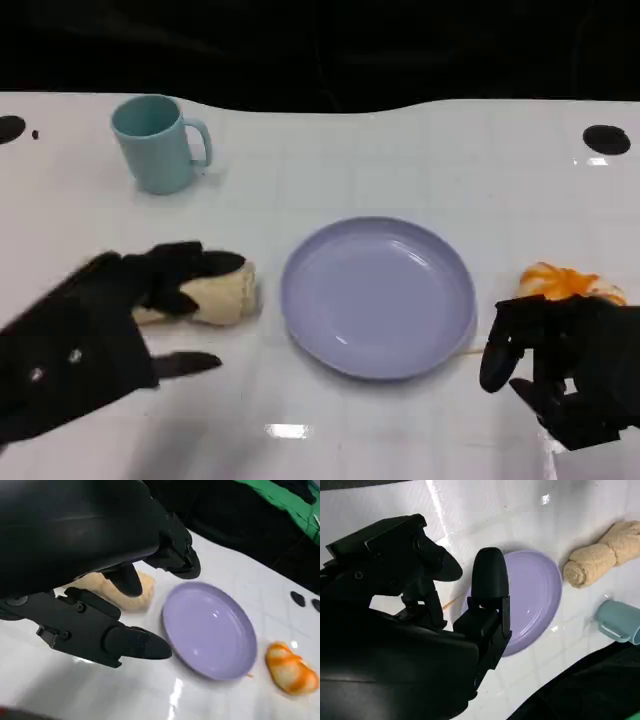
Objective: Grasp the towel on the left side of the plate with the left hand and place it into the plate.
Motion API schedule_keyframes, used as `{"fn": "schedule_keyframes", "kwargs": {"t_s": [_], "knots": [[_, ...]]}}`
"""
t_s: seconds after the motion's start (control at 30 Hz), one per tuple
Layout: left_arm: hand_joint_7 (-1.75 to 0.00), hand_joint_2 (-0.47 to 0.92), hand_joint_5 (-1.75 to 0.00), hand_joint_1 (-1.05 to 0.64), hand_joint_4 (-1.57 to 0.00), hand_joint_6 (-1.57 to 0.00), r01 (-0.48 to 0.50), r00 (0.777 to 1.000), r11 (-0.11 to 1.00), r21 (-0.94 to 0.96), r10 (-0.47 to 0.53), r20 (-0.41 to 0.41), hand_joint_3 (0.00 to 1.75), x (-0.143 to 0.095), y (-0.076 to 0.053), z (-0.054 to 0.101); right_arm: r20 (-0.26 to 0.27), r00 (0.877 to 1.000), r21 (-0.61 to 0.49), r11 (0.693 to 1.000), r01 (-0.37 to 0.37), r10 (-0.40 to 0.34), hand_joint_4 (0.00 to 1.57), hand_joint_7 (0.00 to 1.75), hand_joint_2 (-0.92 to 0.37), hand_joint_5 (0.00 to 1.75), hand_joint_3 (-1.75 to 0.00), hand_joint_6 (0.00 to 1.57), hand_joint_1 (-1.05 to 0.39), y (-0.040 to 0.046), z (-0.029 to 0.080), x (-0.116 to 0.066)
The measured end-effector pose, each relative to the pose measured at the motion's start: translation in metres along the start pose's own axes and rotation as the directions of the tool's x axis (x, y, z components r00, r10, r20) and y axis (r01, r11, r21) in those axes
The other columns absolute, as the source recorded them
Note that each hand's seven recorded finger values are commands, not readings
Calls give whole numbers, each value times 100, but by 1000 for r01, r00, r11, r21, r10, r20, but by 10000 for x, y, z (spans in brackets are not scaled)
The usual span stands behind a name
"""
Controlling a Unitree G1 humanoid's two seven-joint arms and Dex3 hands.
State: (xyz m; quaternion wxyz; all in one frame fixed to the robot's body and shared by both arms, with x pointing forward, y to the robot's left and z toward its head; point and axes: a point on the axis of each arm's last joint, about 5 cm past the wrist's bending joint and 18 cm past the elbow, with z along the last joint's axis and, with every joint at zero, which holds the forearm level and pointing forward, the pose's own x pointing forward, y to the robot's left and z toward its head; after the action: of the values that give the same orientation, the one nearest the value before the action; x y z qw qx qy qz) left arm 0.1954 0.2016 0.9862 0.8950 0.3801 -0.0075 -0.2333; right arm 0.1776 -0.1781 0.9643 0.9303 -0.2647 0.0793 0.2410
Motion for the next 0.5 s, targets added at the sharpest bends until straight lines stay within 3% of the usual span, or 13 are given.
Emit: {"fn": "schedule_keyframes", "kwargs": {"t_s": [0.2,0.5], "knots": [[-2,90,-39,-56,-21,-31,7,999,960,281,8,-53,1,175,30,1,3,1000,1,1000,1,-1,69,142,-61,170,-101,68,2,4,4,-1],[-1,89,-32,-55,-28,-34,90,989,846,525,-12,-149,0,589,-46,-166,6,1000,-2,1000,-6,6,71,143,-61,171,-102,69,1,36,27,-5]]}}
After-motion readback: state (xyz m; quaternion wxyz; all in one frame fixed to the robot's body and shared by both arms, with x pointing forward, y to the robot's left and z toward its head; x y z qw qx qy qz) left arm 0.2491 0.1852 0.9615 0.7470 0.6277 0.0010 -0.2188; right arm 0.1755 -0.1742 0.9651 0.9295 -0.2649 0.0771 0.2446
